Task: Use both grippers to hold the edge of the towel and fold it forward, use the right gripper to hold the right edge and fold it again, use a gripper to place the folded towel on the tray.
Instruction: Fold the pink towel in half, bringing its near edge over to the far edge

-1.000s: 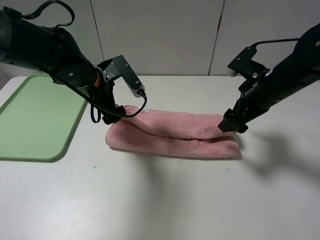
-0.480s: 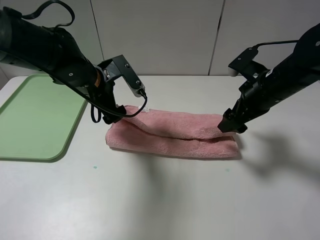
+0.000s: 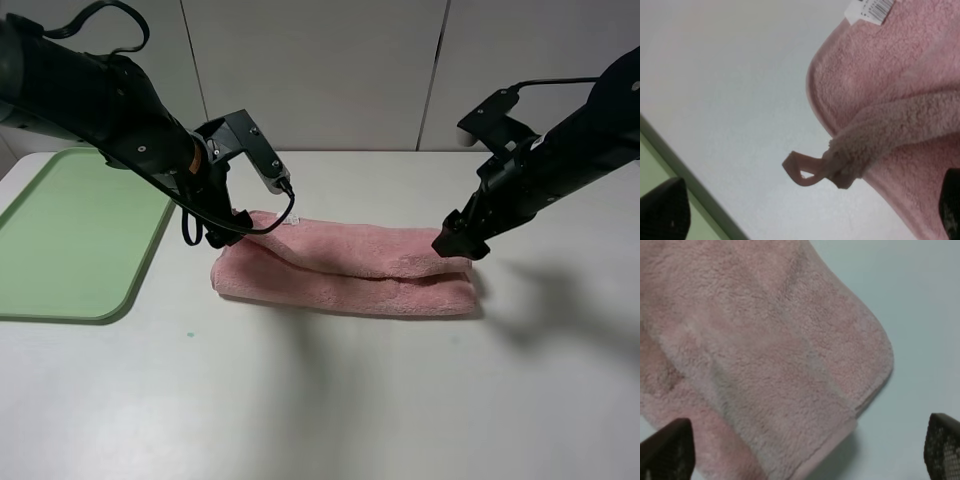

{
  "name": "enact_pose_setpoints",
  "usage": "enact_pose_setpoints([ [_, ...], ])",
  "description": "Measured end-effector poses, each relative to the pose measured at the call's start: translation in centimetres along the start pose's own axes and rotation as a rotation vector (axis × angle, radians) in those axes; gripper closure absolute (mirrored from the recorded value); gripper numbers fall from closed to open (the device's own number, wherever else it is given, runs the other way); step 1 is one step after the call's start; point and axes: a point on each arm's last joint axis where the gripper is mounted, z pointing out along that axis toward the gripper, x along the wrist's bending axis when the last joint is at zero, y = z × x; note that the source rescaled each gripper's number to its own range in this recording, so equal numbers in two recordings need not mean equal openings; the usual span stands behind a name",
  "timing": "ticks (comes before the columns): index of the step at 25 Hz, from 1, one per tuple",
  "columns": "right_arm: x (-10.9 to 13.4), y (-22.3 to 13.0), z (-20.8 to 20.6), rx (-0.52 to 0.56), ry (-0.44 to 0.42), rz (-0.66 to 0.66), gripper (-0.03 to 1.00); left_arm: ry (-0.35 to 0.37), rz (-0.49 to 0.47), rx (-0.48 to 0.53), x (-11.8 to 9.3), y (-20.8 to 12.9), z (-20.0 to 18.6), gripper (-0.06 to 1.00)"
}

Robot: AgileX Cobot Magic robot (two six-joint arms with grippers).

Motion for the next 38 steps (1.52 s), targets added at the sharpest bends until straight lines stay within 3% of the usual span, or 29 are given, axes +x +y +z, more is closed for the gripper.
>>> enact_pose_setpoints([
  [16, 0.1, -0.1, 0.0, 0.013, 0.016, 0.002, -0.03, 0.0, -0.014, 0.0, 0.0, 0.0, 0.0, -0.05],
  [20, 0.1, -0.1, 0.0, 0.013, 0.016, 0.002, -0.03, 0.012, -0.041, 0.04, 0.2, -0.3, -0.4, -0.05],
  [29, 0.1, -0.1, 0.0, 0.01, 0.013, 0.002, -0.03, 0.1, -0.234, 0.089, 2.5, -0.6, -7.1, -0.05],
  [38, 0.1, -0.1, 0.0, 0.008, 0.011, 0.003, -0.03, 0.133, -0.397, -0.077, 3.2, -2.0, -16.3, -0.05],
])
